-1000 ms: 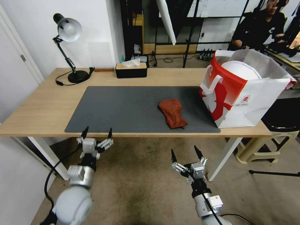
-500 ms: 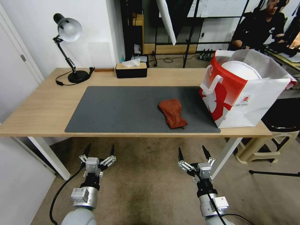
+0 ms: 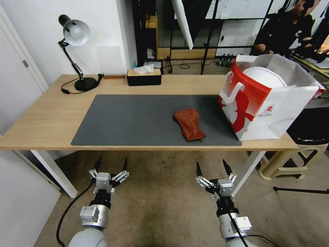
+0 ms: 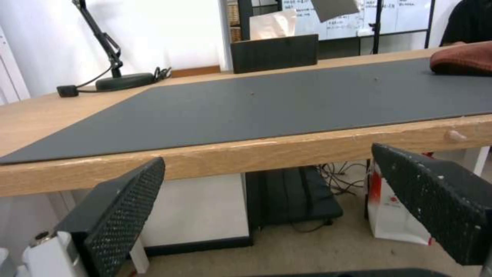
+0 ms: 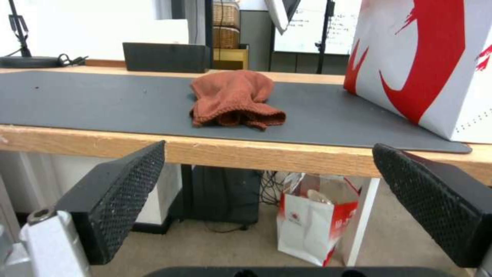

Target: Sweep shrimp from table into container with towel, then put container into takeout bag.

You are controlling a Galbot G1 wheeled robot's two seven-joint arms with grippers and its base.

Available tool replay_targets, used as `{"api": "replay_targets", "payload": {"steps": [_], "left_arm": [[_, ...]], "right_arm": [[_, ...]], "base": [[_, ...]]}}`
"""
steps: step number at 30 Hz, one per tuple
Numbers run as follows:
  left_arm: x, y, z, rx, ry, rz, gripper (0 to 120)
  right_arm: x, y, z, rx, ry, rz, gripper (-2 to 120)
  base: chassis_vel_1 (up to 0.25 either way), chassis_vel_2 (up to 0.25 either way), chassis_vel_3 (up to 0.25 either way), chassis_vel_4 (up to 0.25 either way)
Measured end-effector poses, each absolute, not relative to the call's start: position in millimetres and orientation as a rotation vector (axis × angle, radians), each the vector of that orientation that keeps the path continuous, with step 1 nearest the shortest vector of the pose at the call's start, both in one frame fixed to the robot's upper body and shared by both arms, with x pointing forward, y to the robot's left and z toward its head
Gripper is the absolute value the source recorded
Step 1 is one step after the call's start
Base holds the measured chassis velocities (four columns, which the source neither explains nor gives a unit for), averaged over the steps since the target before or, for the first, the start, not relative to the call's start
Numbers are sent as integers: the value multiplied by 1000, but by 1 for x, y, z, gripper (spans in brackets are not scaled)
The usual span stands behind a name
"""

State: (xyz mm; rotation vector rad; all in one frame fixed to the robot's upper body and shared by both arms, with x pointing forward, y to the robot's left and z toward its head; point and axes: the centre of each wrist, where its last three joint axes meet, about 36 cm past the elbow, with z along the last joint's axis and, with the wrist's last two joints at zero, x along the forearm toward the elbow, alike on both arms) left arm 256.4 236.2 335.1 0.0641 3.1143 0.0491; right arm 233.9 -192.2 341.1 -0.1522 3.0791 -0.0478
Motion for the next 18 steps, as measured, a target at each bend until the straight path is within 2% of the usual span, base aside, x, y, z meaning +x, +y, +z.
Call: {"api": "replay_targets", "payload": {"steps": [18], "left_arm": [[257,236,335,65,3116,49,100]], "right_arm": [[234,-192,341,-154,3078,-47,100]], "base": [[0,0,0,0]]}}
